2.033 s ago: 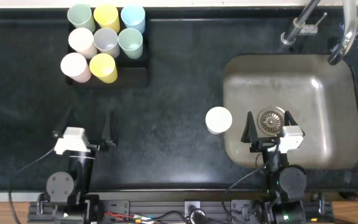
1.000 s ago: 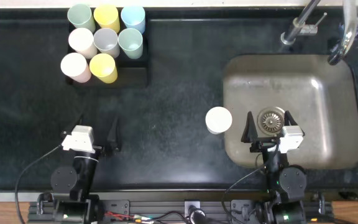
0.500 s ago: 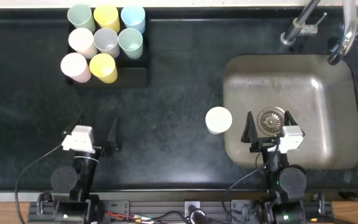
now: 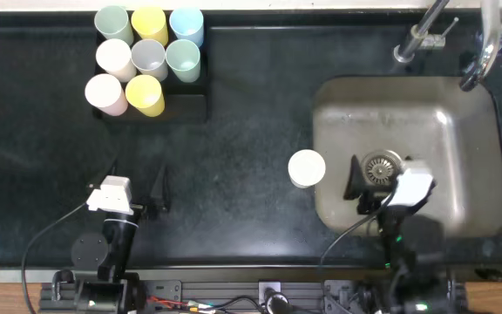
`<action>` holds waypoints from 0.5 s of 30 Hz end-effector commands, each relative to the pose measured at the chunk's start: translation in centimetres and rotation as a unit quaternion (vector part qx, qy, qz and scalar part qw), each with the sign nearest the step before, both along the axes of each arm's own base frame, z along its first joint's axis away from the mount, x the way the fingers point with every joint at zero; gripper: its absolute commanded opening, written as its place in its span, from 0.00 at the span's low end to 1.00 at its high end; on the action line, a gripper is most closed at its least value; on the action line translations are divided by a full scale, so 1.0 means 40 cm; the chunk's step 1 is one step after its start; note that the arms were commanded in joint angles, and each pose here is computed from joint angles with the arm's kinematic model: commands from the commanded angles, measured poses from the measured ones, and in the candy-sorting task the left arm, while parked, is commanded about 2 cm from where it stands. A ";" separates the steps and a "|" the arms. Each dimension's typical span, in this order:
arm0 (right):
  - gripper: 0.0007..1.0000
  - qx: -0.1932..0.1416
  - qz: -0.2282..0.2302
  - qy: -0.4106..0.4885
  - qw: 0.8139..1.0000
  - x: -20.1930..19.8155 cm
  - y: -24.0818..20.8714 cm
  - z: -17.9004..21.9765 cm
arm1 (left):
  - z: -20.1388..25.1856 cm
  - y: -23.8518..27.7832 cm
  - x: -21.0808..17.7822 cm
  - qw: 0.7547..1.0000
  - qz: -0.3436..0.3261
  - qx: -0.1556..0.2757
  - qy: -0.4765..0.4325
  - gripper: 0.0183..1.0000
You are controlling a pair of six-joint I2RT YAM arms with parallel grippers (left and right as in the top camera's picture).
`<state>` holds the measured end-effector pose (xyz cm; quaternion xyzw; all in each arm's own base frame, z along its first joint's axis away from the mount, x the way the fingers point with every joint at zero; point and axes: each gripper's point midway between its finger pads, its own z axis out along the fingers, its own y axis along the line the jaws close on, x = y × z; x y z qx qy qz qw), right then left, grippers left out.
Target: Store Cups
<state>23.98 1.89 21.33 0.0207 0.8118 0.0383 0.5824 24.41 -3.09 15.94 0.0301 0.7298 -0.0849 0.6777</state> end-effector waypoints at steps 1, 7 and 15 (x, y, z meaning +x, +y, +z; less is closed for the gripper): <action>1.00 0.024 -0.006 0.078 0.997 0.004 0.008 0.148 | 0.002 -0.004 -0.002 1.000 -0.006 -0.005 -0.001 1.00; 1.00 0.000 0.062 0.277 0.959 0.030 0.070 0.099 | 0.002 -0.004 -0.002 1.000 -0.006 -0.005 -0.001 1.00; 1.00 0.018 0.121 0.470 0.874 0.068 0.141 -0.094 | 0.002 -0.004 -0.002 1.000 -0.006 -0.005 -0.001 1.00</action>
